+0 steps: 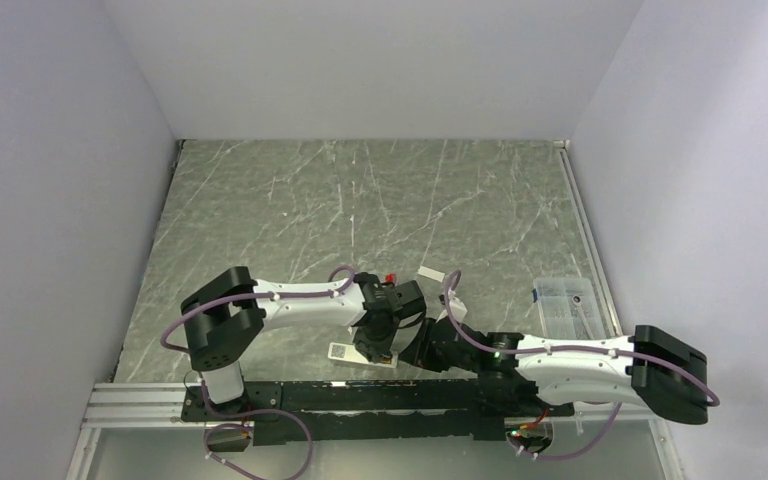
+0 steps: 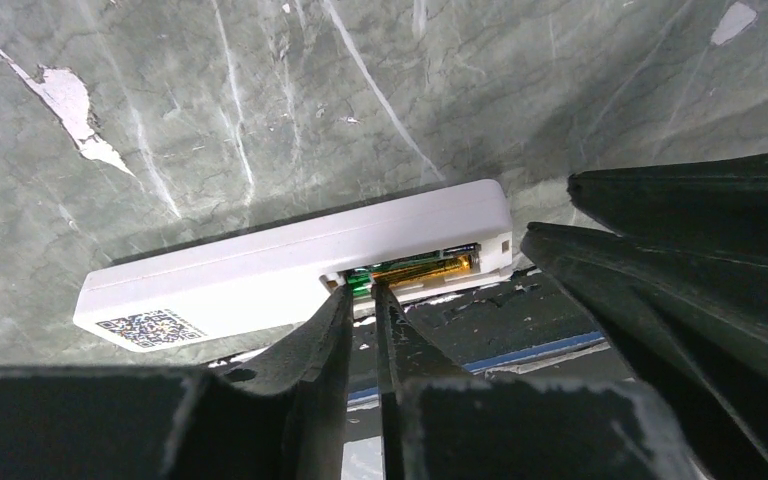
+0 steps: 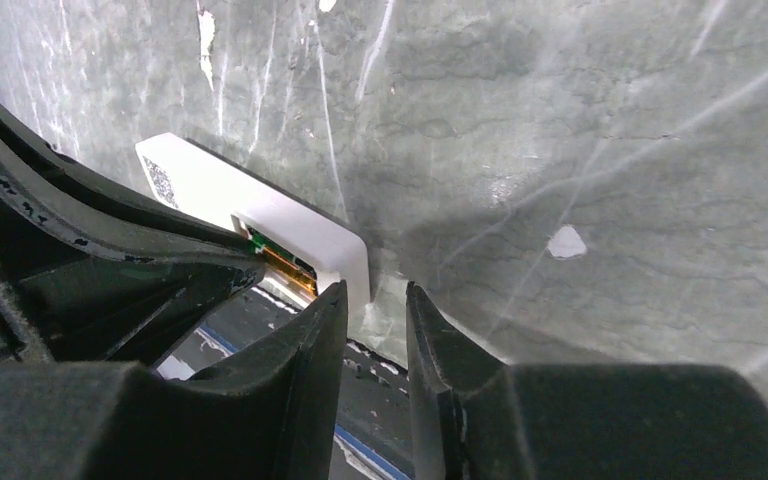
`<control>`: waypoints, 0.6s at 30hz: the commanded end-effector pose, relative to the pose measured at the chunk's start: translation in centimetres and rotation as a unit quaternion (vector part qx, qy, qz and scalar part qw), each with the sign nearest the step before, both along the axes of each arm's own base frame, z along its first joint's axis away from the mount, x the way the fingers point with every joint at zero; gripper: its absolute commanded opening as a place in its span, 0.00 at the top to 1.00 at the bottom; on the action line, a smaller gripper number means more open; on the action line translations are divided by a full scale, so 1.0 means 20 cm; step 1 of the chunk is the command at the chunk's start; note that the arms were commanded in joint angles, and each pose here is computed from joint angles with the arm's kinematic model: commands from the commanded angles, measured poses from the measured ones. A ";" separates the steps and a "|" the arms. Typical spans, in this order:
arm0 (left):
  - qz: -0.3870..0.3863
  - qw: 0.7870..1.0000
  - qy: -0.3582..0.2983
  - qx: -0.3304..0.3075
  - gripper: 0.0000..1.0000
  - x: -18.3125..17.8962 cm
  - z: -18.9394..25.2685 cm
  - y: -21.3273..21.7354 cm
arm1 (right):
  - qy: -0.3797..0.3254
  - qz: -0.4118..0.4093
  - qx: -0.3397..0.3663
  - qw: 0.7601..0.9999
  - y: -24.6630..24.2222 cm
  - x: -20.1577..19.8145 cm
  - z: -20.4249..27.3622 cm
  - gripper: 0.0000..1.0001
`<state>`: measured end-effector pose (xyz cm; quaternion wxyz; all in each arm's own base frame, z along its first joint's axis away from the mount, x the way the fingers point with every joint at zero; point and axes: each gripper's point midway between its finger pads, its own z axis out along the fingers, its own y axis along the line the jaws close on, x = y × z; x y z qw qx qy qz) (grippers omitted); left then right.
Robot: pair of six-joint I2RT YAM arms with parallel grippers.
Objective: Load the batteries into the remote control
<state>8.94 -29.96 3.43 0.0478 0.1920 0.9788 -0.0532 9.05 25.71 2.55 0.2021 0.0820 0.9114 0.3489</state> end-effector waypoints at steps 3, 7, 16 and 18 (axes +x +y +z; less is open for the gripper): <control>-0.011 0.999 0.001 -0.036 0.80 -0.02 0.00 -0.15 | -0.025 -0.018 -0.007 1.000 -0.04 0.05 0.07 0.69; -0.012 0.999 0.003 -0.030 0.78 -0.01 0.01 -0.15 | -0.032 -0.021 -0.006 0.999 -0.05 0.06 0.10 0.69; -0.012 0.999 -0.033 -0.030 0.73 0.06 0.12 -0.18 | -0.044 -0.020 0.001 0.999 -0.05 0.07 0.15 0.69; -0.012 0.999 -0.038 -0.030 0.73 0.07 0.14 -0.18 | -0.046 -0.019 0.005 0.999 -0.05 0.07 0.16 0.69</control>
